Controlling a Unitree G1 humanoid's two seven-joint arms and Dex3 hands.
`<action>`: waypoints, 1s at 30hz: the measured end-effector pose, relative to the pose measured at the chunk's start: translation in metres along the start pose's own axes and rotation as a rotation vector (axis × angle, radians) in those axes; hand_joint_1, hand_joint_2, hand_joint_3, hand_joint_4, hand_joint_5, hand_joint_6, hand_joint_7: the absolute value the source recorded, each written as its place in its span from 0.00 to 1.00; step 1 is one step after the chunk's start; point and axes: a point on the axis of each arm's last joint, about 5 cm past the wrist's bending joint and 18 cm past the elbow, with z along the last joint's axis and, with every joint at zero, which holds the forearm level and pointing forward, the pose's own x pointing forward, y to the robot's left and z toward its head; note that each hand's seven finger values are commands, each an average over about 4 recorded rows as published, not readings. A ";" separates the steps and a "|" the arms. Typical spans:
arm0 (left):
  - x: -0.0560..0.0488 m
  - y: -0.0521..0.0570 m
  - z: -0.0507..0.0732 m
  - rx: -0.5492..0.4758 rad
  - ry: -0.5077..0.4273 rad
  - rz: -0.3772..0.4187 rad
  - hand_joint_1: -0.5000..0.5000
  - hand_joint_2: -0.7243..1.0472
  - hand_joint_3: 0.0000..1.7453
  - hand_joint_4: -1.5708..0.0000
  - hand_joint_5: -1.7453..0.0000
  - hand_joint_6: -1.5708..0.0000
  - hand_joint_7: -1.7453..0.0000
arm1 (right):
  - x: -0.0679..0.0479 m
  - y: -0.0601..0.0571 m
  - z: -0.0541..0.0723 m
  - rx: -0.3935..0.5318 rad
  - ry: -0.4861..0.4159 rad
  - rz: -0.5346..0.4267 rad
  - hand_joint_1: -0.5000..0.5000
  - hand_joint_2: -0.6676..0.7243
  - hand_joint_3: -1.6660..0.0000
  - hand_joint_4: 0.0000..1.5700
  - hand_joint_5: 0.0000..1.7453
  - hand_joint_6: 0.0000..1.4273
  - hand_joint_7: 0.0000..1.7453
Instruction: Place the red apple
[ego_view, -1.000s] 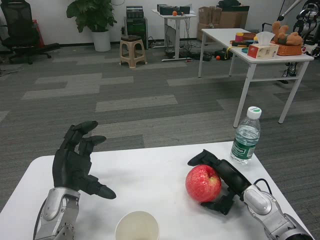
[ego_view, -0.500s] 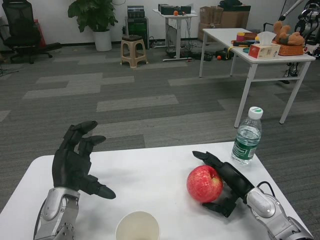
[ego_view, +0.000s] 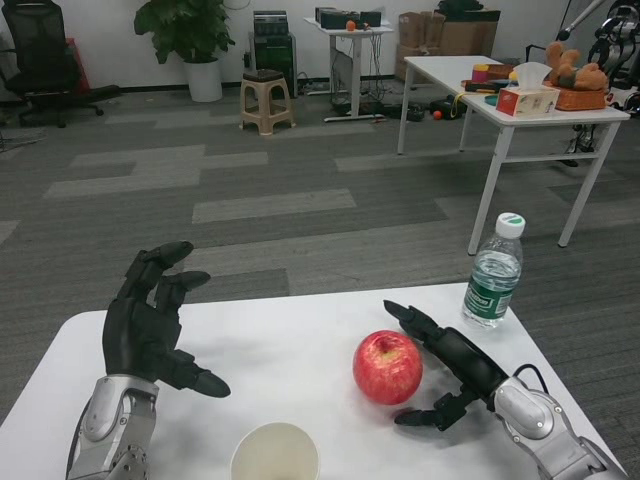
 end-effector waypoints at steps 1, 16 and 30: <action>0.000 0.000 0.000 0.001 0.000 0.000 0.04 0.20 0.03 1.00 0.12 0.77 0.44 | 0.000 0.000 0.001 -0.001 -0.007 0.000 0.08 0.57 0.90 0.02 0.00 0.00 0.00; 0.000 0.002 0.001 0.010 0.000 -0.002 0.04 0.20 0.04 1.00 0.12 0.77 0.44 | 0.003 -0.013 0.022 0.021 -0.131 -0.080 0.08 0.74 0.96 0.02 0.00 0.00 0.00; 0.000 0.002 0.001 0.010 0.001 -0.004 0.04 0.20 0.03 1.00 0.12 0.77 0.44 | 0.003 -0.032 0.053 0.136 -0.356 -0.339 0.05 0.83 0.98 0.00 0.00 0.00 0.00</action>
